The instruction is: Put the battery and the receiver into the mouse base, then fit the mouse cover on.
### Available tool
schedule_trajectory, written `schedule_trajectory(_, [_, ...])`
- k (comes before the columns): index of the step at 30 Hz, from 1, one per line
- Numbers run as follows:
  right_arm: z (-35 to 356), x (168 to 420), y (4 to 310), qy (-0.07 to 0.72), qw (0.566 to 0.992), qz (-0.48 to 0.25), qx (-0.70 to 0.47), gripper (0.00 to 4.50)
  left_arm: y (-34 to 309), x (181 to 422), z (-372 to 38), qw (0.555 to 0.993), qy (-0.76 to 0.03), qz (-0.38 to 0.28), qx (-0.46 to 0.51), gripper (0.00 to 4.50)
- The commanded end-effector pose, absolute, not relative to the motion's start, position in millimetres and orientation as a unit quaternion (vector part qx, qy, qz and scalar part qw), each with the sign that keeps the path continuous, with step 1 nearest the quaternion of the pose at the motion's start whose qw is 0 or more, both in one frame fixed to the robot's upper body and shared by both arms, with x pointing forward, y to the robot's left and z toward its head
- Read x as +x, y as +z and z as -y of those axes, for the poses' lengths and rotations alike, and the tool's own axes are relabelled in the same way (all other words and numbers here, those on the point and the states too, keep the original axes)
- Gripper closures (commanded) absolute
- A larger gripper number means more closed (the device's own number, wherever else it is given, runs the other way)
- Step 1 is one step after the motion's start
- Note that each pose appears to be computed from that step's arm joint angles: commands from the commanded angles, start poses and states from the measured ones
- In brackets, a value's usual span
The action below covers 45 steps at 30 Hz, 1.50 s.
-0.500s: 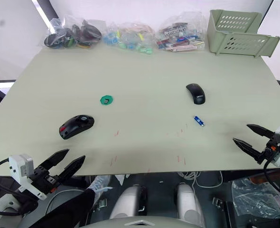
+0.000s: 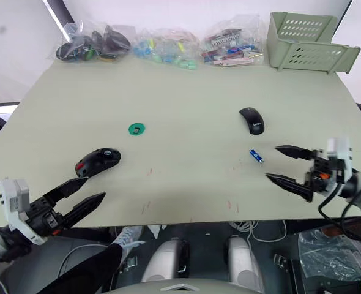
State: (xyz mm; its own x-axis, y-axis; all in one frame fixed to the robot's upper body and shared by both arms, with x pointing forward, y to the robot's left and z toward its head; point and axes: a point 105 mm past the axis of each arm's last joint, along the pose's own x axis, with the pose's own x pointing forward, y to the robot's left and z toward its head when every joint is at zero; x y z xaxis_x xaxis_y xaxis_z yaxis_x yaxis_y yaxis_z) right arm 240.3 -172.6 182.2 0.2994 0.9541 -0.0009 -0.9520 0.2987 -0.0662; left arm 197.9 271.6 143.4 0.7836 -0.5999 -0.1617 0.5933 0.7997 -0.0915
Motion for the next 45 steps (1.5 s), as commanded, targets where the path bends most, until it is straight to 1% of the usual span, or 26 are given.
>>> schedule_trajectory(1, [152,227,203,0.645,0.762,0.049,-0.038,0.00,164,204,-288,0.939,-0.332,-0.095,0.009,0.04])
schedule_trajectory(5, [143,219,208,0.675,0.734,0.056,-0.048,0.00,175,218,-304,0.926,-0.353,-0.128,0.049,0.04])
schedule_trajectory(7, [142,216,208,0.681,0.729,0.056,-0.048,0.00,180,224,-311,0.923,-0.356,-0.135,0.059,0.04])
schedule_trajectory(10, [138,210,208,0.688,0.722,0.060,-0.048,0.00,178,235,-326,0.912,-0.363,-0.171,0.091,0.04])
schedule_trajectory(14, [134,208,206,0.684,0.725,0.066,-0.049,0.00,174,248,-342,0.905,-0.359,-0.195,0.123,0.04])
schedule_trajectory(18, [132,209,205,0.665,0.741,0.079,-0.048,0.00,170,262,-350,0.894,-0.360,-0.224,0.147,0.04])
schedule_trajectory(24, [124,196,199,0.666,0.741,0.076,-0.044,0.00,166,286,-347,0.882,-0.366,-0.233,0.182,0.04])
schedule_trajectory(26, [125,194,200,0.664,0.742,0.076,-0.048,0.00,163,294,-342,0.871,-0.380,-0.243,0.195,0.04])
schedule_trajectory(35, [122,189,202,0.651,0.753,0.083,-0.054,0.00,153,311,-326,0.842,-0.421,-0.260,0.214,0.04])
schedule_trajectory(45, [118,190,203,0.641,0.760,0.092,-0.058,0.00,141,329,-321,0.836,-0.413,-0.276,0.234,0.04])
